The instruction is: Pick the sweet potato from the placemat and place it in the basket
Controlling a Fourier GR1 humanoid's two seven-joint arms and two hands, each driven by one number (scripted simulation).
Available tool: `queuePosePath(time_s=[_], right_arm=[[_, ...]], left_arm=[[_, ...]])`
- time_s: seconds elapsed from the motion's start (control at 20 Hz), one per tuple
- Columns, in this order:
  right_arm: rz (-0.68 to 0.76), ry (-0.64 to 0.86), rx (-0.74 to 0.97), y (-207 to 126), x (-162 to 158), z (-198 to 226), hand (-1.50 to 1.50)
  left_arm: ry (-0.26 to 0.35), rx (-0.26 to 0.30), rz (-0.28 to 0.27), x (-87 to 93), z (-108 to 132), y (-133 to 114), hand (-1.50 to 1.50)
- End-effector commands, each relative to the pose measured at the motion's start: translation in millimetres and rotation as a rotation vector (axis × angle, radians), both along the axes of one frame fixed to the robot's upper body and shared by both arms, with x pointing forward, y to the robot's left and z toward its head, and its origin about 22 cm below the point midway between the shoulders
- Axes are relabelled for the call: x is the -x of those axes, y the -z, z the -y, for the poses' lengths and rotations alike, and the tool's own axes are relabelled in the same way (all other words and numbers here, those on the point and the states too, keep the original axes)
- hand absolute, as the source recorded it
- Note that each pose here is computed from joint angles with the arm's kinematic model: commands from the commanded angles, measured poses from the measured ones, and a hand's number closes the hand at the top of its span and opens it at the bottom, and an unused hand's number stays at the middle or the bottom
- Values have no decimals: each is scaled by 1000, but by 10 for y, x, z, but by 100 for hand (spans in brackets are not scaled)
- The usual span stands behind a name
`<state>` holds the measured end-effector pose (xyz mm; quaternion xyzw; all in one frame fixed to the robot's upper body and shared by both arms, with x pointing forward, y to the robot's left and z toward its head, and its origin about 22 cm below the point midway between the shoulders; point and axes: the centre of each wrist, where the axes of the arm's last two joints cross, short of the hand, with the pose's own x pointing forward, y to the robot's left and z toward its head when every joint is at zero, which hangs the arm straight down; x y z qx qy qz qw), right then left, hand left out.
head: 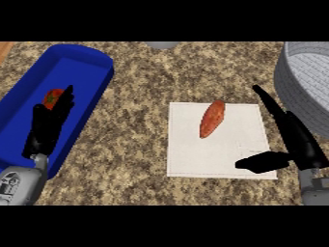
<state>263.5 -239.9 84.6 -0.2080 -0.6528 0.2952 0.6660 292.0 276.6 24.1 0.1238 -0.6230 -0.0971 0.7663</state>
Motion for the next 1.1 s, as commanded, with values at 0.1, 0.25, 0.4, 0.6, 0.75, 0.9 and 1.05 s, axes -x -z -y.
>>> queuePosePath(time_s=[0.1, 0.25, 0.4, 0.6, 0.75, 0.9, 1.05], right_arm=[[0, 2, -8, 64, -188, -185, -150], [4, 7, 9, 338, -239, -27, -150], [26, 3, 15, 300, -402, -346, -150], [3, -18, 12, 451, -445, -279, -150], [18, -2, -13, 439, -355, -336, -150], [-4, -8, -1, 441, -368, -499, -150], [-27, -11, 1, 437, -339, -338, -150]], left_arm=[[5, 7, 9, -89, 10, -1, 0], [-7, -1, 2, -1, 133, -54, 0], [8, -7, -14, -56, -65, 17, 0], [-4, -6, 0, 8, 74, -86, 0], [-10, 3, 1, 76, -120, 63, 0], [11, -19, 12, -39, -140, 25, 0], [10, 15, -10, 2, 90, -135, 0]])
